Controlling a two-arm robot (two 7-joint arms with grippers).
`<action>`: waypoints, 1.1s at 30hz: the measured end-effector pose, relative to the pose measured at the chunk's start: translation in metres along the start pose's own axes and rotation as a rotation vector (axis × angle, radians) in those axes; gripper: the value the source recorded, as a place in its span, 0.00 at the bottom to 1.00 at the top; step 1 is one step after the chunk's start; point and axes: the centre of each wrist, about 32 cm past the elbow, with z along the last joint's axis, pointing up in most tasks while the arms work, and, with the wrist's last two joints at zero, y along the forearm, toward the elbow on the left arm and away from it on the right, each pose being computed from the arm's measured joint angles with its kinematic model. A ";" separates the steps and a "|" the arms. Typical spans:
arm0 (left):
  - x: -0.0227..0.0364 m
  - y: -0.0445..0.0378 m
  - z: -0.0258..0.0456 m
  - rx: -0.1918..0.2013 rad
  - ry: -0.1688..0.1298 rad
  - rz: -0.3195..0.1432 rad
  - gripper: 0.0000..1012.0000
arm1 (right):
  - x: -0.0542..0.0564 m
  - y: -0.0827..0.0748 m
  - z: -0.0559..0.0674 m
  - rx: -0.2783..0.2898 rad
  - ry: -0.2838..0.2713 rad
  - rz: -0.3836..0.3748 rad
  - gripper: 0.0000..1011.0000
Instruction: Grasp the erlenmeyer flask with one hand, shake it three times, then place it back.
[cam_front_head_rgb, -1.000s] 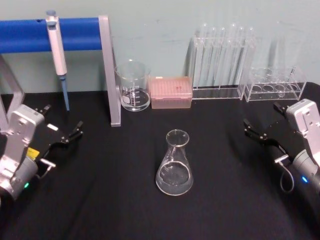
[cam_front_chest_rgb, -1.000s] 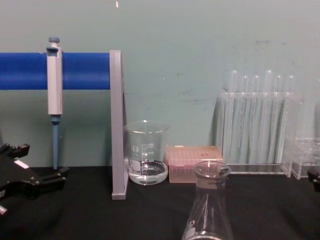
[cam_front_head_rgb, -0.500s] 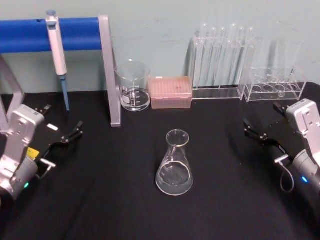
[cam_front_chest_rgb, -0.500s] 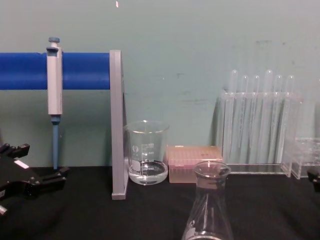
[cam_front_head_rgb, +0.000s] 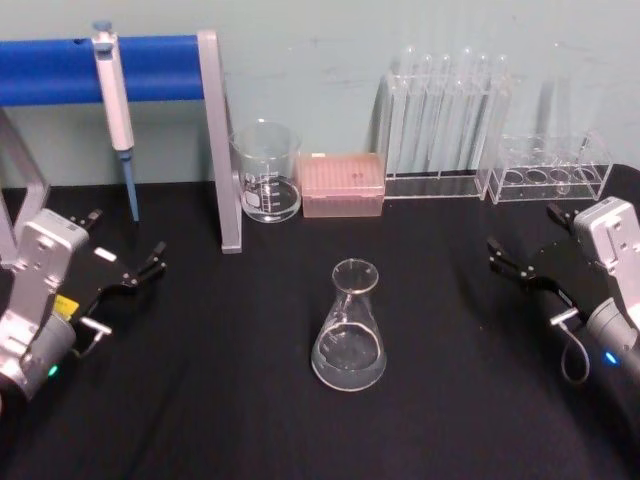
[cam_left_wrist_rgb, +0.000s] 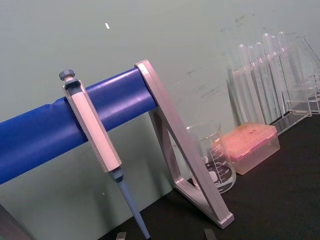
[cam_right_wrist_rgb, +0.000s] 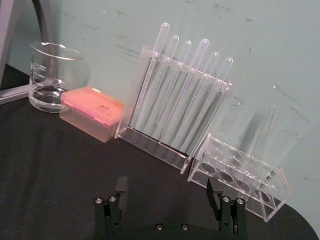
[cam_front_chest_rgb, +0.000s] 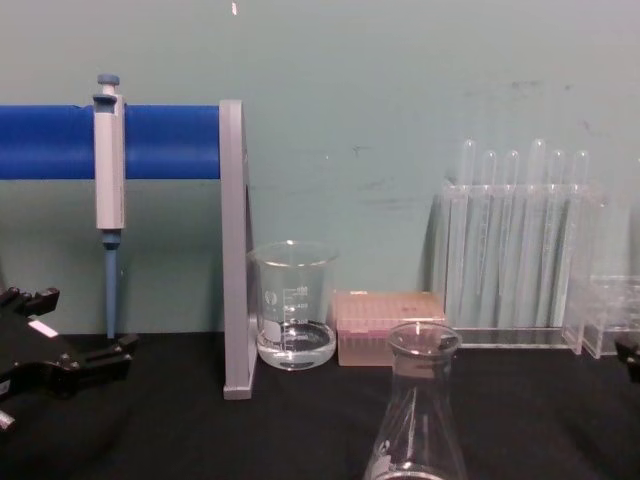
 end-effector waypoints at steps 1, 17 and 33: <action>0.0000 0.0000 0.0000 0.000 0.000 0.000 0.99 | 0.001 0.000 0.000 0.002 -0.001 0.003 0.99; 0.0000 0.0000 0.0000 0.000 0.000 0.000 0.99 | 0.021 -0.023 0.012 0.016 0.043 0.126 0.99; 0.0000 0.0000 0.0000 0.000 0.000 0.000 0.99 | 0.034 -0.046 0.024 0.061 0.083 0.402 0.99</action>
